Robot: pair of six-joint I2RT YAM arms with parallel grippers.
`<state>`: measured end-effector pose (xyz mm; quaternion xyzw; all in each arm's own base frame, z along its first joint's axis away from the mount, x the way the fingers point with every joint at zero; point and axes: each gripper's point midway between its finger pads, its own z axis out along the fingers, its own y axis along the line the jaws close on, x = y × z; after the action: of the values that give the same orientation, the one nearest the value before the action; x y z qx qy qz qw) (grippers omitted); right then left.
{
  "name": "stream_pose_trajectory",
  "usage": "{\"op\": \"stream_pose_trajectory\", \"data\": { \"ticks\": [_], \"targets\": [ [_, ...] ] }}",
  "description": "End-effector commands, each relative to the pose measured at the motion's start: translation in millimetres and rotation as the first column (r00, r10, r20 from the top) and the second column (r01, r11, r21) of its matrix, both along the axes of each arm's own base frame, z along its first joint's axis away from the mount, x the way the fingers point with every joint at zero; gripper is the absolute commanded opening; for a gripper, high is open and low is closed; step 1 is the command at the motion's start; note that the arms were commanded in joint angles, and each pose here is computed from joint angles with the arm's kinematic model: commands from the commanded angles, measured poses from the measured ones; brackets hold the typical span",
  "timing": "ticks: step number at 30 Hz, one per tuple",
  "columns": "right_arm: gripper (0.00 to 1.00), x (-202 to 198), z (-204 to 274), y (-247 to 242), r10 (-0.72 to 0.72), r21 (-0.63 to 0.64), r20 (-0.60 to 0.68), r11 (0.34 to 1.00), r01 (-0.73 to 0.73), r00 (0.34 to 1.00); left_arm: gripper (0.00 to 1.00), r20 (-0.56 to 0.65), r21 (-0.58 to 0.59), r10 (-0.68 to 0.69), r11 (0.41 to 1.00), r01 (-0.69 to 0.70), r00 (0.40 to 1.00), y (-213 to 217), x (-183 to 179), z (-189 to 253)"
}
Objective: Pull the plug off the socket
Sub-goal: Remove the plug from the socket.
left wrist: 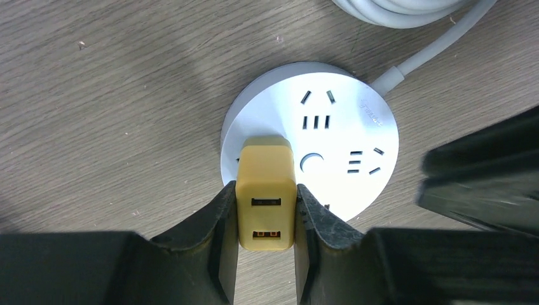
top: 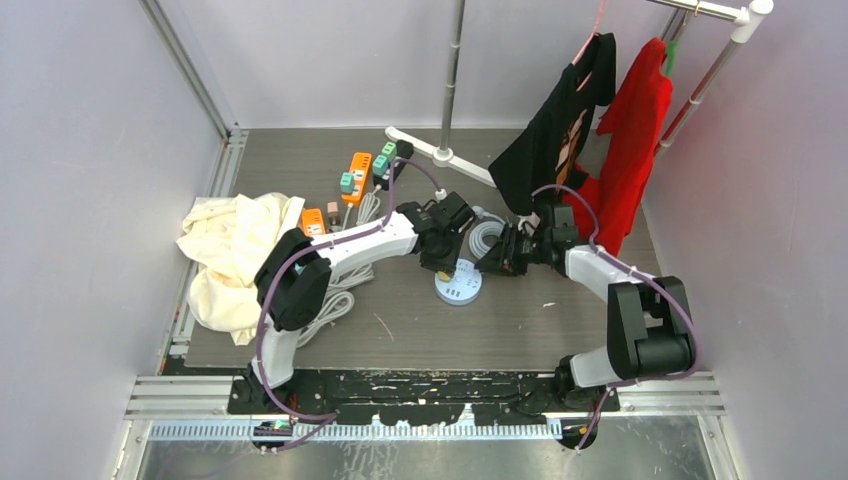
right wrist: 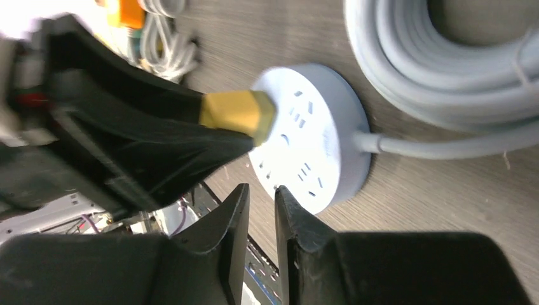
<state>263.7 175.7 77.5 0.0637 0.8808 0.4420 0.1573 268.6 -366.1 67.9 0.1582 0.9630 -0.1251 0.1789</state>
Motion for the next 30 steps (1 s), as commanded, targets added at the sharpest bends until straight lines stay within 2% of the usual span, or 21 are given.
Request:
{"op": "stream_pose_trajectory", "data": {
  "ticks": [1, 3, 4, 5, 7, 8, 10, 11, 14, 17, 24, 30],
  "targets": [
    [0.29, 13.7, 65.9, -0.9, 0.181, 0.010, 0.295, 0.981, -0.192, 0.938, 0.00, 0.006, -0.069, -0.018, 0.997, 0.018, 1.000, -11.0, 1.1, 5.3],
    [0.32, 1.6, 66.9, -7.1, 0.317, -0.095, 0.385, 0.948, -0.304, 0.867, 0.00, 0.006, -0.077, -0.032, 0.997, 0.032, 0.999, -10.8, -1.0, 4.9],
    [0.35, -12.1, 62.9, -10.9, 0.381, -0.134, 0.379, 0.924, -0.358, 0.843, 0.00, 0.008, -0.087, -0.046, 0.995, 0.047, 0.999, -11.6, -2.5, 5.5],
    [0.37, -22.9, 59.5, -13.9, 0.457, -0.180, 0.406, 0.889, -0.421, 0.791, 0.00, 0.010, -0.098, -0.059, 0.993, 0.059, 0.998, -12.4, -4.1, 5.8],
    [0.39, -48.6, 49.8, -21.1, 0.611, -0.280, 0.437, 0.790, -0.546, 0.660, 0.00, 0.018, -0.110, -0.076, 0.991, 0.077, 0.997, -12.9, -5.4, 6.3],
    [0.42, -61.6, 44.7, -25.2, 0.685, -0.334, 0.449, 0.724, -0.604, 0.573, 0.00, 0.019, -0.108, -0.080, 0.991, 0.081, 0.997, -11.9, -5.8, 5.3],
    [0.47, -75.9, 35.3, -32.2, 0.780, -0.432, 0.459, 0.614, -0.661, 0.425, 0.00, 0.016, -0.097, -0.080, 0.992, 0.081, 0.997, -10.3, -6.4, 3.0],
    [0.50, -73.3, 31.6, -34.0, 0.795, -0.472, 0.464, 0.595, -0.651, 0.390, 0.00, 0.013, -0.096, -0.077, 0.992, 0.078, 0.997, -9.9, -6.4, 1.9],
    [0.62, -49.8, 23.0, -31.6, 0.790, -0.563, 0.494, 0.609, -0.559, 0.363, 0.00, 0.004, -0.103, -0.075, 0.992, 0.075, 0.997, -11.3, -7.6, 0.5],
    [0.68, -23.1, 16.8, -17.9, 0.761, -0.618, 0.525, 0.648, -0.445, 0.380, 0.00, 0.005, -0.108, -0.075, 0.991, 0.075, 0.997, -11.7, -7.8, 2.1],
    [0.70, 11.1, 3.1, 0.3, 0.730, -0.681, 0.554, 0.674, -0.285, 0.400, 0.00, 0.000, -0.131, -0.080, 0.988, 0.080, 0.997, -15.9, -9.1, 3.2],
    [0.69, 12.4, -8.3, -0.4, 0.771, -0.722, 0.529, 0.629, -0.289, 0.355, 0.00, -0.010, -0.161, -0.094, 0.983, 0.091, 0.996, -23.4, -10.1, 4.9]
  ]
}}
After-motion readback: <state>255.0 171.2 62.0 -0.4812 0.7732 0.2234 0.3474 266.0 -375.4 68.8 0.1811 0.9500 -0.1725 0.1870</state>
